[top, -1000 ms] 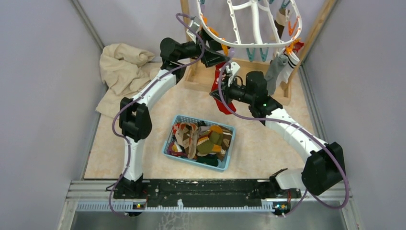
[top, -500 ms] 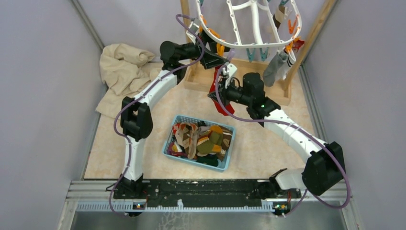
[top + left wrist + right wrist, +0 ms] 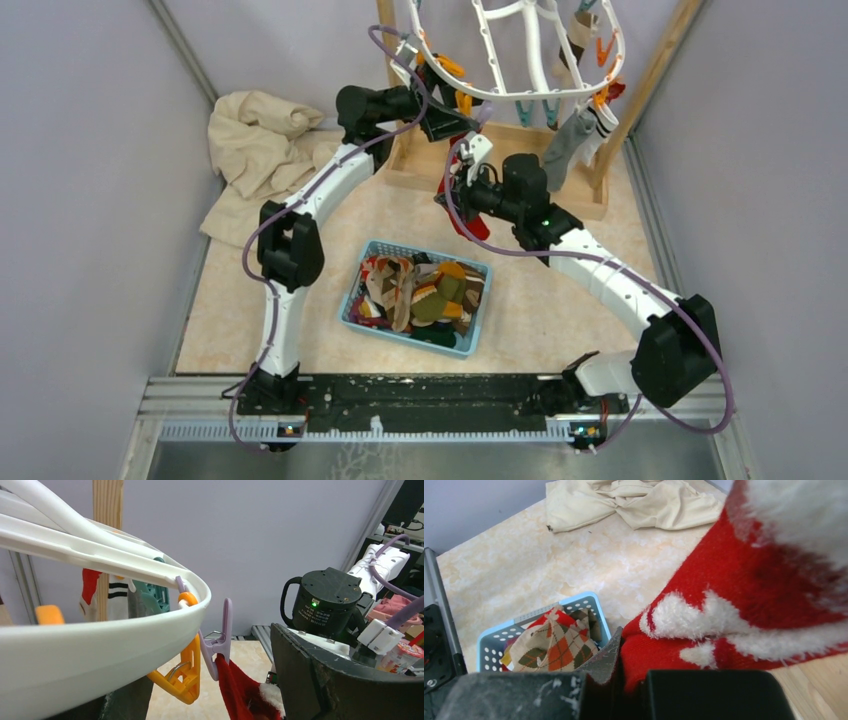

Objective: Remove the socks clipped to the hanger
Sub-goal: Remove the sock from the hanger.

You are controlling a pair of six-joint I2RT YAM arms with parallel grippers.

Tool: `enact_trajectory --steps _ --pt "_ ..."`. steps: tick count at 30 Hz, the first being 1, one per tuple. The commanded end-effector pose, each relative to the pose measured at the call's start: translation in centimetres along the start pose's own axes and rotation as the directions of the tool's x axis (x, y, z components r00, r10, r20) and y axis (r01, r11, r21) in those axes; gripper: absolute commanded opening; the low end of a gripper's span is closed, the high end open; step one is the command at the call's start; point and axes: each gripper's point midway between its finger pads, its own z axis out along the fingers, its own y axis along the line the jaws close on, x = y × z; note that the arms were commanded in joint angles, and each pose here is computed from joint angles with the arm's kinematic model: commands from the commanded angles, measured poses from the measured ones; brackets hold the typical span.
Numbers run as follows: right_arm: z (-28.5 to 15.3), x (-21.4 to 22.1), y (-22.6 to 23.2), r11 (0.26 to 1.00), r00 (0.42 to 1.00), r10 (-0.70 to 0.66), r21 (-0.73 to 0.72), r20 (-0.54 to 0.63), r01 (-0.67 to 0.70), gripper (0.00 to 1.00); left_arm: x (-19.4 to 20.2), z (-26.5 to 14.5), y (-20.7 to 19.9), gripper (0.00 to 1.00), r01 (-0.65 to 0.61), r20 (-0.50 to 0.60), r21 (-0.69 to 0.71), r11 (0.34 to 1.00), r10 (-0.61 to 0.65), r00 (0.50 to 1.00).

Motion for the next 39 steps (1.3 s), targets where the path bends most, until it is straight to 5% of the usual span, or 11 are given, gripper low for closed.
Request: enact_trajectory --steps 1,11,30,39 --pt "0.4 3.2 1.3 1.0 0.995 -0.001 -0.031 -0.103 -0.003 0.0 0.1 1.3 -0.4 0.84 -0.019 0.004 0.014 1.0 0.019 1.0" --pt "0.4 4.4 -0.2 0.996 0.986 -0.036 0.072 -0.162 0.048 0.0 0.2 2.3 1.1 0.84 -0.018 0.009 -0.085 0.996 0.018 1.0" --pt "0.6 5.6 -0.3 0.989 0.974 -0.077 0.107 -0.215 0.101 0.0 -0.4 2.7 3.1 0.65 -0.005 0.053 -0.207 0.978 0.016 0.998" --pt "-1.2 4.2 1.9 0.997 0.984 -0.065 0.034 -0.165 0.072 0.0 -0.7 1.9 2.0 0.74 -0.019 0.018 -0.215 0.976 0.024 1.0"
